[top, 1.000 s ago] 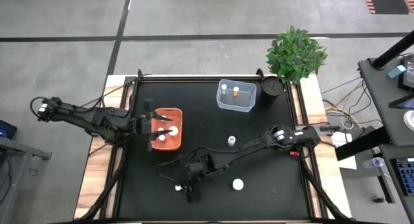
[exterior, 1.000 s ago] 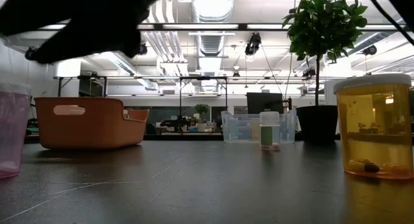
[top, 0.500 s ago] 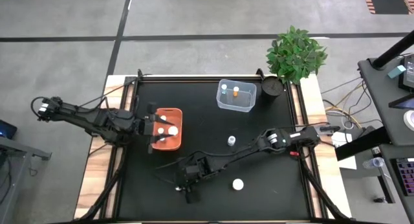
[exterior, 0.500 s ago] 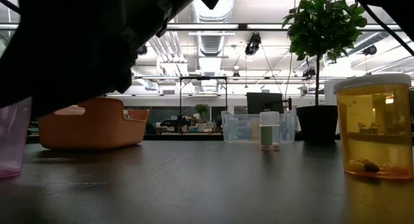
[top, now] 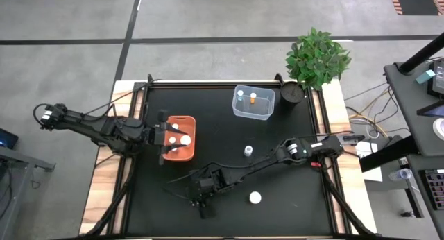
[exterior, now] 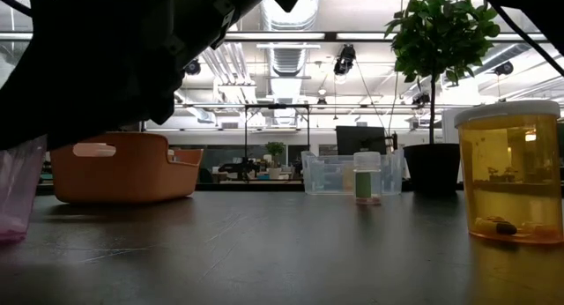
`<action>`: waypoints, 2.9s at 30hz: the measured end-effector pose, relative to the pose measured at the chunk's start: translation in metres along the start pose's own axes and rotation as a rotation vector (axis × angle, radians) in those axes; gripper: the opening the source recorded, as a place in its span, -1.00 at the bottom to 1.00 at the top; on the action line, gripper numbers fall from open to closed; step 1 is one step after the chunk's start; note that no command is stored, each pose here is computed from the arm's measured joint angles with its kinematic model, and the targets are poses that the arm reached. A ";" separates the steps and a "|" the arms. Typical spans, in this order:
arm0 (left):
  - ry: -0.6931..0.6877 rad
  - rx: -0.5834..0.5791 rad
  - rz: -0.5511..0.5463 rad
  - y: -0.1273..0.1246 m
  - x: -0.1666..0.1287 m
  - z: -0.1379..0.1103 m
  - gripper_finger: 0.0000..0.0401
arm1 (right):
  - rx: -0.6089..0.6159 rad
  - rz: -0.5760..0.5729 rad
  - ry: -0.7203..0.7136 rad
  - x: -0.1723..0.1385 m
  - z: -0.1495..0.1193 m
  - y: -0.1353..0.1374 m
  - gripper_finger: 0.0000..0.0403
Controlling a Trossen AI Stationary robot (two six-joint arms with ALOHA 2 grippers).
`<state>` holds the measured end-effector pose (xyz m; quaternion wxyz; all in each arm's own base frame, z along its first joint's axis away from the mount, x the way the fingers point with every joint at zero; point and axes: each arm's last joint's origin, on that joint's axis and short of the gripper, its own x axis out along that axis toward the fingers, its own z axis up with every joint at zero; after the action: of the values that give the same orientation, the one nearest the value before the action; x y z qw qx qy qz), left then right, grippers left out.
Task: Pick and place medicine bottles into bin by pill shape (circle, oval)
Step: Put the pink tablet pill bottle into the transparent bin
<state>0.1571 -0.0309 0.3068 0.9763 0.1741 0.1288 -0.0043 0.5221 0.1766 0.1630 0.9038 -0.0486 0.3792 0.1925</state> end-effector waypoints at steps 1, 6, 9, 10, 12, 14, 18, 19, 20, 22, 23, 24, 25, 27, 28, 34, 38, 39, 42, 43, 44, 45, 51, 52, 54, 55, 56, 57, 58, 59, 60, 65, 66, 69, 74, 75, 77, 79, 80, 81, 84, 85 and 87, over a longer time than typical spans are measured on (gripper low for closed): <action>0.000 0.000 0.000 0.000 0.000 0.000 -0.16 | 0.000 0.003 0.000 0.000 0.000 0.000 -0.41; 0.000 -0.001 0.000 0.000 0.000 0.000 -0.16 | 0.000 0.005 0.001 0.000 0.000 0.001 -0.46; 0.001 -0.016 0.000 0.000 0.000 0.000 -0.16 | -0.003 0.005 0.015 -0.003 0.000 0.001 -0.38; 0.001 -0.018 0.000 0.000 0.000 0.000 -0.16 | -0.008 0.004 0.032 -0.006 0.000 0.001 -0.36; 0.001 -0.019 0.000 0.000 0.000 0.000 -0.16 | -0.016 -0.016 0.065 -0.017 0.003 0.002 -0.34; 0.001 -0.022 0.000 0.000 0.000 0.000 -0.16 | -0.023 -0.049 0.102 -0.031 0.006 0.003 -0.35; -0.003 -0.049 0.002 0.000 0.000 0.000 -0.16 | -0.066 -0.124 0.183 -0.061 0.010 0.010 -0.42; -0.004 -0.054 0.001 0.000 0.000 0.000 -0.16 | -0.078 -0.138 0.200 -0.068 0.010 0.012 -0.43; -0.004 -0.065 0.001 0.000 0.000 0.000 -0.16 | -0.093 -0.149 0.217 -0.075 0.009 0.014 -0.44; -0.005 -0.073 0.001 0.000 0.000 0.000 -0.16 | -0.112 -0.172 0.222 -0.088 0.009 0.015 -0.44; -0.006 -0.077 0.002 0.000 0.000 0.000 -0.16 | -0.120 -0.173 0.214 -0.096 0.009 0.016 -0.43; -0.009 -0.081 0.003 0.000 0.000 0.001 -0.16 | -0.126 -0.175 0.207 -0.104 0.009 0.017 -0.42; -0.018 -0.095 0.004 0.000 0.001 0.002 -0.16 | -0.126 -0.179 0.194 -0.111 0.009 0.017 -0.42; -0.029 -0.110 0.007 0.000 0.002 0.003 -0.16 | -0.126 -0.185 0.165 -0.124 0.005 0.017 -0.40; -0.036 -0.117 0.009 0.000 0.003 0.003 -0.16 | -0.126 -0.193 0.149 -0.129 0.001 0.018 -0.40; -0.089 -0.148 0.020 -0.003 0.016 0.005 -0.16 | -0.121 -0.221 0.051 -0.153 -0.034 0.018 -0.40; -0.183 -0.175 0.042 -0.004 0.024 0.011 -0.16 | -0.117 -0.268 -0.033 -0.173 -0.056 0.017 -0.41; -0.207 -0.182 0.047 -0.004 0.027 0.013 -0.16 | -0.119 -0.271 -0.046 -0.176 -0.062 0.017 -0.41; -0.276 -0.202 0.063 -0.004 0.034 0.018 -0.16 | -0.134 -0.281 -0.114 -0.189 -0.079 0.015 -0.40; -0.301 -0.208 0.071 -0.004 0.037 0.021 -0.16 | -0.139 -0.286 -0.145 -0.194 -0.084 0.015 -0.40; -0.324 -0.216 0.086 -0.004 0.039 0.022 -0.16 | -0.144 -0.292 -0.170 -0.197 -0.089 0.014 -0.40; -0.337 -0.222 0.115 -0.004 0.042 0.024 -0.16 | -0.153 -0.298 -0.193 -0.201 -0.094 0.013 -0.40; -0.419 -0.258 0.326 0.000 0.054 0.032 -0.16 | -0.192 -0.338 -0.264 -0.224 -0.122 0.006 -0.41; -0.430 -0.263 0.343 0.001 0.055 0.033 -0.16 | -0.196 -0.343 -0.283 -0.229 -0.125 0.006 -0.41; -0.442 -0.259 0.366 0.001 0.058 0.033 -0.16 | -0.193 -0.351 -0.320 -0.238 -0.131 0.006 -0.40; -0.446 -0.254 0.371 0.001 0.060 0.033 -0.16 | -0.189 -0.352 -0.336 -0.242 -0.133 0.006 -0.40; -0.447 -0.245 0.375 0.001 0.061 0.033 -0.16 | -0.183 -0.352 -0.348 -0.247 -0.134 0.007 -0.40; -0.456 -0.238 0.381 0.001 0.063 0.034 -0.16 | -0.176 -0.353 -0.359 -0.251 -0.135 0.007 -0.40; -0.464 -0.235 0.386 0.001 0.064 0.034 -0.16 | -0.168 -0.353 -0.374 -0.255 -0.135 0.008 -0.40; -0.468 -0.230 0.390 0.001 0.065 0.034 -0.16 | -0.161 -0.353 -0.388 -0.259 -0.135 0.008 -0.40; -0.466 -0.224 0.393 0.000 0.067 0.034 -0.16 | -0.154 -0.354 -0.403 -0.263 -0.134 0.009 -0.41; -0.445 -0.212 0.390 -0.002 0.075 0.031 -0.16 | -0.130 -0.407 -0.435 -0.274 -0.132 0.008 -0.41; -0.439 -0.210 0.389 -0.003 0.077 0.030 -0.16 | -0.125 -0.429 -0.436 -0.275 -0.132 0.008 -0.40; -0.402 -0.213 0.426 -0.004 0.082 0.026 -0.16 | -0.103 -0.510 -0.429 -0.278 -0.132 0.006 -0.41; -0.334 -0.185 0.578 0.008 0.085 0.024 -0.16 | -0.029 -0.603 -0.364 -0.283 -0.137 -0.005 -0.41; -0.322 -0.160 0.595 0.012 0.086 0.023 -0.16 | -0.009 -0.609 -0.352 -0.285 -0.138 -0.008 -0.41; -0.293 -0.101 0.632 0.019 0.086 0.021 -0.16 | 0.033 -0.625 -0.331 -0.289 -0.138 -0.014 -0.41; -0.260 -0.032 0.671 0.026 0.086 0.018 -0.16 | 0.081 -0.642 -0.322 -0.293 -0.137 -0.020 -0.41; -0.242 0.003 0.689 0.029 0.086 0.017 -0.16 | 0.104 -0.651 -0.315 -0.295 -0.137 -0.024 -0.41; -0.225 0.035 0.705 0.032 0.087 0.016 -0.16 | 0.127 -0.661 -0.303 -0.297 -0.137 -0.027 -0.41; -0.171 0.131 0.745 0.039 0.087 0.012 -0.16 | 0.203 -0.715 -0.287 -0.302 -0.133 -0.038 -0.41; -0.154 0.160 0.755 0.041 0.086 0.011 -0.16 | 0.235 -0.742 -0.285 -0.304 -0.132 -0.041 -0.41; -0.136 0.197 0.773 0.045 0.085 0.010 -0.16 | 0.299 -0.787 -0.284 -0.308 -0.128 -0.051 -0.41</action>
<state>0.2440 0.0107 0.3097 0.8909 0.3019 -0.0121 0.3391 0.2602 0.0038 0.2861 0.9485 -0.0309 0.2274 -0.2185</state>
